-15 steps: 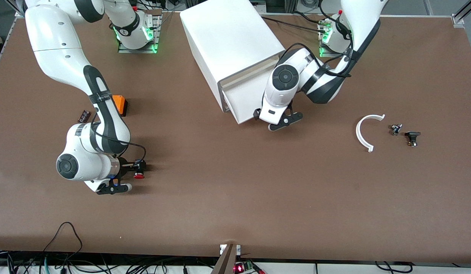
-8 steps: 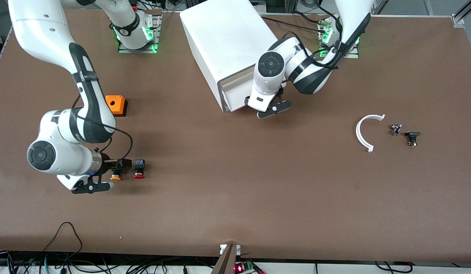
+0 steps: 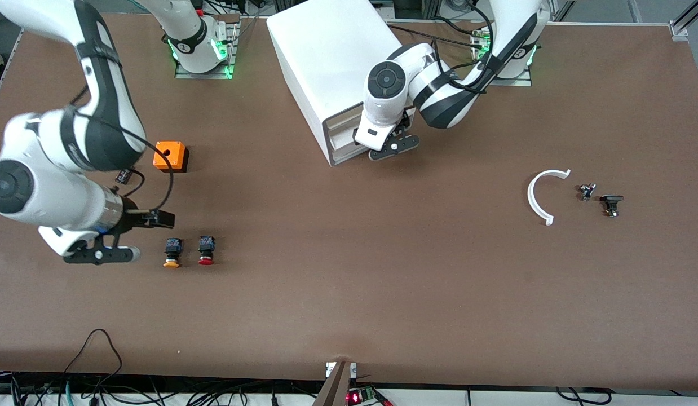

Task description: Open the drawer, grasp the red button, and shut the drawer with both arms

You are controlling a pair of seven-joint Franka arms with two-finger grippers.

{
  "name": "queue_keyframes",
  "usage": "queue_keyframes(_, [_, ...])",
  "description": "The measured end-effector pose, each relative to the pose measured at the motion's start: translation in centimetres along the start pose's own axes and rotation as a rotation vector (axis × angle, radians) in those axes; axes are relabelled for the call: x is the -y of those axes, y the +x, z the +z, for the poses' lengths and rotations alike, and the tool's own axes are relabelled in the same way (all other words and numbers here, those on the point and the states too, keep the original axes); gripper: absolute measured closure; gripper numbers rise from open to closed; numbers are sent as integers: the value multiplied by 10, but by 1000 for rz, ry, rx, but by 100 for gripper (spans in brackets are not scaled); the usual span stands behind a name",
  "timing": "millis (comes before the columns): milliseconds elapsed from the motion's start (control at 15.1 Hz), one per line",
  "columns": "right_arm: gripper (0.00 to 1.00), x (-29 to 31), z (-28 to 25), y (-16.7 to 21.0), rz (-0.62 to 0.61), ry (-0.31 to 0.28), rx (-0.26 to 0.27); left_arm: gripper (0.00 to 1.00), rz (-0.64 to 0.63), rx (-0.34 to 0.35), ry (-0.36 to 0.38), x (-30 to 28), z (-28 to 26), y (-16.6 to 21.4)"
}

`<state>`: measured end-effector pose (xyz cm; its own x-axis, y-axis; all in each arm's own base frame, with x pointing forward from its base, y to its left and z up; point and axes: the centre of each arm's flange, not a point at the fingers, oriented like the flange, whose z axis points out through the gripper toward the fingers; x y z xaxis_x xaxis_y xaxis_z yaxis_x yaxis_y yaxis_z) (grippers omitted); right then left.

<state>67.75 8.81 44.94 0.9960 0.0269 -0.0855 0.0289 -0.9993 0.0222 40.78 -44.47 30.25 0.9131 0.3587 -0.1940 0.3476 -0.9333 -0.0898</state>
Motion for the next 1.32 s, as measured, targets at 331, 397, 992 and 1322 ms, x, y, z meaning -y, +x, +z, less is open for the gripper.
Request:
queue_keyframes(331, [0, -5, -66, -31, 8, 1, -40, 0, 0, 7, 6, -3, 1, -14])
queue_keyframes(397, [0, -6, -76, -37, 12, 2, -47, 0, -1, 8, 7, -2, 2, -13])
queue_keyframes(992, [0, -21, -135, -94, 37, 2, -90, 0, -23, 16, 15, 4, -8, -1])
queue_keyframes(1322, [0, -41, -149, -129, 66, 4, -100, 0, 21, 7, 24, 24, -60, 46])
